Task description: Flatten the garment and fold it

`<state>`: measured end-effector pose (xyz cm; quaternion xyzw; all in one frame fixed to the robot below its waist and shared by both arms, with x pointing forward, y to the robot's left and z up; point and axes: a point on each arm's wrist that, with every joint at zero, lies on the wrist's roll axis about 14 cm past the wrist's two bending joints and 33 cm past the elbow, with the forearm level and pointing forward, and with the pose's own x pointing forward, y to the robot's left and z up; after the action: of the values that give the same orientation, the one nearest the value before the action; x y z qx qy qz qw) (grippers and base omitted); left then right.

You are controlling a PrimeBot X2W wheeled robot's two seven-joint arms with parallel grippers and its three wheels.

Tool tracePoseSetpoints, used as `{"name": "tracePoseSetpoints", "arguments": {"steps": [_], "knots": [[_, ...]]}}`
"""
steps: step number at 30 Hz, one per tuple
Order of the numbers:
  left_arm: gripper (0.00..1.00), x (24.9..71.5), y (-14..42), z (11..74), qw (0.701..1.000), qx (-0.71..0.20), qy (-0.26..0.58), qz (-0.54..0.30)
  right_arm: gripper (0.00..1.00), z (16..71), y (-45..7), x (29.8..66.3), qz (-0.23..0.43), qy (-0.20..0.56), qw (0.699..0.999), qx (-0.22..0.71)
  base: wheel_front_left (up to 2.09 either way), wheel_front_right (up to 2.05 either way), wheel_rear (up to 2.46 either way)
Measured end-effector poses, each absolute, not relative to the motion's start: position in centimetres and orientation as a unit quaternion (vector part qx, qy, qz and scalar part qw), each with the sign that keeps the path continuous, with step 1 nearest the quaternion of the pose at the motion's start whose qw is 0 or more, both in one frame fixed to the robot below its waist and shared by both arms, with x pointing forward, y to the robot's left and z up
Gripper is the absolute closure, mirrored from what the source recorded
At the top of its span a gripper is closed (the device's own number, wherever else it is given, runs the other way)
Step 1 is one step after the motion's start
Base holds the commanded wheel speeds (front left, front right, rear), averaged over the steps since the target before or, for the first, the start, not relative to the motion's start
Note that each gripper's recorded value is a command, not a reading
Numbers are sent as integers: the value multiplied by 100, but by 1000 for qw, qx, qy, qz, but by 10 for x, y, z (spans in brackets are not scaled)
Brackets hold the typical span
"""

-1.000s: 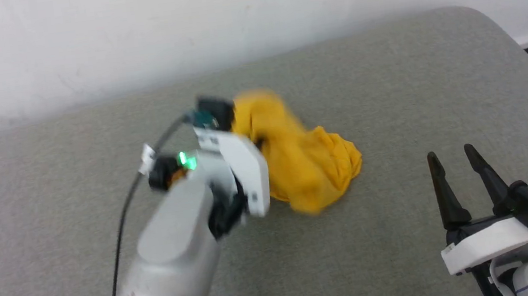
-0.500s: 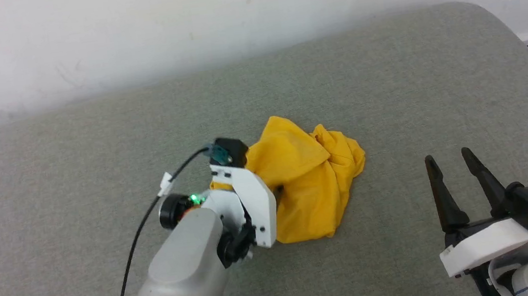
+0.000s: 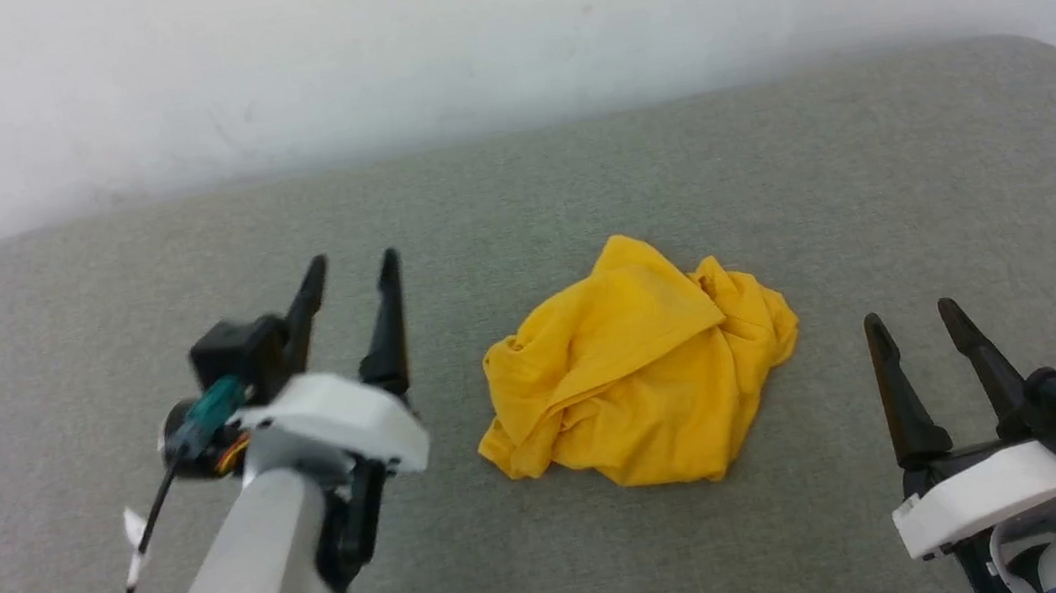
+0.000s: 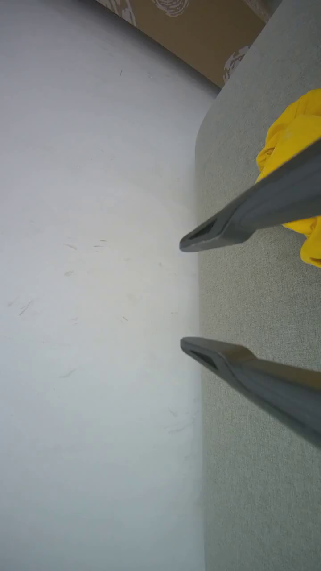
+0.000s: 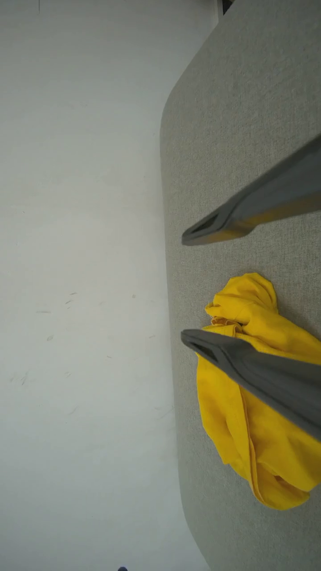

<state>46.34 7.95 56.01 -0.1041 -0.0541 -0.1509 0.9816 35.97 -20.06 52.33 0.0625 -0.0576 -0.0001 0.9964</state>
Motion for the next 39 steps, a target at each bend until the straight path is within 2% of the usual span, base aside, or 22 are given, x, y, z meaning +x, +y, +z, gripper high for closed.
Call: {"name": "tracePoseSetpoints", "arguments": {"steps": [7, 13, 22, 31, 32, 33, 34, 39], "knots": [[0, 421, 139, 565, 988, -90, -98, -78, 0, 523, -187, 370, 24, -41, 998, 47, 0, 0, 0], [0, 392, 175, 552, 991, -85, -98, -18, 0, 488, -156, 390, 72, 79, 994, -12, 0, 0, 0], [0, 377, 199, 537, 991, -94, -86, 29, 0, 447, -133, 424, 119, 216, 962, -114, 0, 0, 0], [0, 376, 215, 520, 992, -98, -63, 55, 0, 430, -112, 458, 156, 240, 947, -148, 0, 0, 0], [0, 377, 216, 519, 992, -98, -62, 56, 30, 428, -110, 461, 158, 241, 946, -144, 0, 0, 0], [0, 378, 217, 517, 992, -98, -60, 57, 89, 428, -107, 464, 161, 238, 948, -136, 0, 0, 0], [0, 378, 218, 516, 992, -98, -58, 58, 100, 430, -103, 468, 163, 228, 952, -125, 0, 0, 0], [0, 377, 222, 510, 992, -98, -50, 64, 100, 459, -91, 487, 157, 158, 974, -49, 0, 0, 0]]}}
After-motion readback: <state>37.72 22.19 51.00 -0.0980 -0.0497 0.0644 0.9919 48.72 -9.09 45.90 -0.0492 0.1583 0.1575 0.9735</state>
